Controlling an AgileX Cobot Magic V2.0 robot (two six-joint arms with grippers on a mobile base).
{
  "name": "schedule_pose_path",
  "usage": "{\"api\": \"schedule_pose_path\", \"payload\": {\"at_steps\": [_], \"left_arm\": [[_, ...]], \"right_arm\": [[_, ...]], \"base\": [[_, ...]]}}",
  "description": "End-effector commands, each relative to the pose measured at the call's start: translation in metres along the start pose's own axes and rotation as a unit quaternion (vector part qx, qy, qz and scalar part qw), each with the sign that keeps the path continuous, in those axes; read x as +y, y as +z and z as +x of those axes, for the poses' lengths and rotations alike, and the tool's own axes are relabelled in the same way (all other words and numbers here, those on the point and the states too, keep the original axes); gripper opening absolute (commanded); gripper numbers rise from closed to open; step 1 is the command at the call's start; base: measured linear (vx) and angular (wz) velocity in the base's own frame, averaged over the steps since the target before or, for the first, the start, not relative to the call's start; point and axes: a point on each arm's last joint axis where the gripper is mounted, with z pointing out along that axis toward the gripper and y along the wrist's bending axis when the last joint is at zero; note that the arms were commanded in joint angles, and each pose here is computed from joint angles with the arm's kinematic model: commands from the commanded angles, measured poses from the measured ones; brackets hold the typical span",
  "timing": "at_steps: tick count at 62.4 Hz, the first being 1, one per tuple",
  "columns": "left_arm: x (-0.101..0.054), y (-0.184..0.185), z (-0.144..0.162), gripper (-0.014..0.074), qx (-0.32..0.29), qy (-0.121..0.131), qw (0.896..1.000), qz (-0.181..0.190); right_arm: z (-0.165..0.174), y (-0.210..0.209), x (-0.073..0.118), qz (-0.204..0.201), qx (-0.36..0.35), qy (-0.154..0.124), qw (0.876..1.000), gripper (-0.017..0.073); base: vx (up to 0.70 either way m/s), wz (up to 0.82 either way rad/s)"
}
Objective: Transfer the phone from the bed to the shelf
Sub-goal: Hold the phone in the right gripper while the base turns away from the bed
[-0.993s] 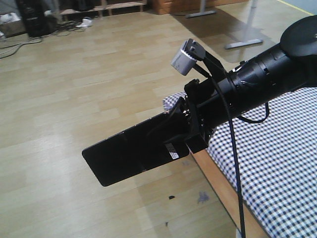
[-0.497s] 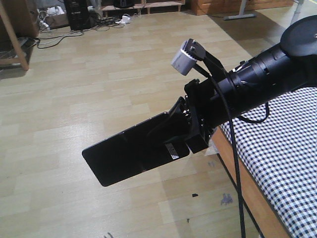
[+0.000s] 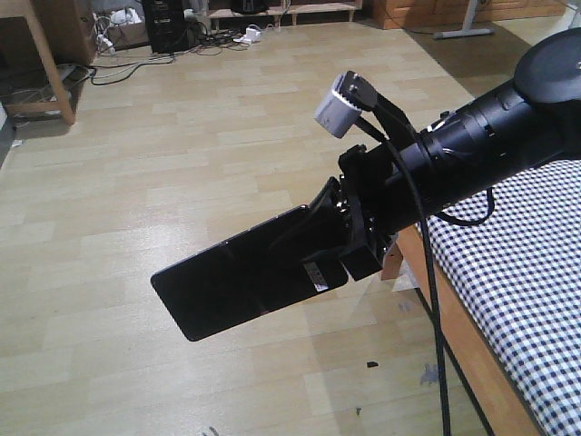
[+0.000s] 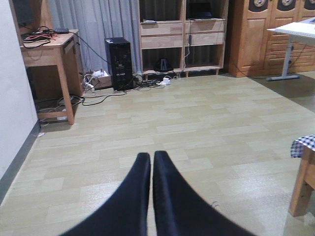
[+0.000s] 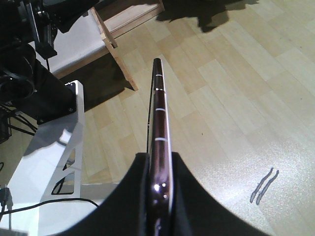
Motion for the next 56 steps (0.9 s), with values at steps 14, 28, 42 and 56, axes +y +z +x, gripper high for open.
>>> {"api": "schedule_pose_path", "payload": {"at_steps": [14, 28, 42, 56], "left_arm": [[0.0016, -0.0030, -0.0142, 0.0001, -0.053, -0.007, 0.999, -0.005], [0.0016, -0.0030, -0.0142, 0.0001, -0.053, -0.007, 0.999, -0.005], [0.0016, -0.0030, -0.0142, 0.0001, -0.053, -0.007, 0.999, -0.005], [0.0016, -0.0030, -0.0142, 0.0001, -0.053, -0.007, 0.999, -0.005]], "right_arm": [[-0.0125, -0.0149, 0.0207, -0.031, -0.034, -0.018, 0.999, -0.0003], [-0.0125, -0.0149, 0.0207, -0.031, -0.034, -0.018, 0.999, -0.0003], [-0.0125, -0.0149, 0.0207, -0.031, -0.034, -0.018, 0.999, -0.0003], [-0.0125, -0.0149, 0.0207, -0.031, -0.034, -0.018, 0.999, -0.0003]], "base": [[0.09, 0.12], [0.13, 0.16], [0.19, 0.13], [0.25, 0.12]]}}
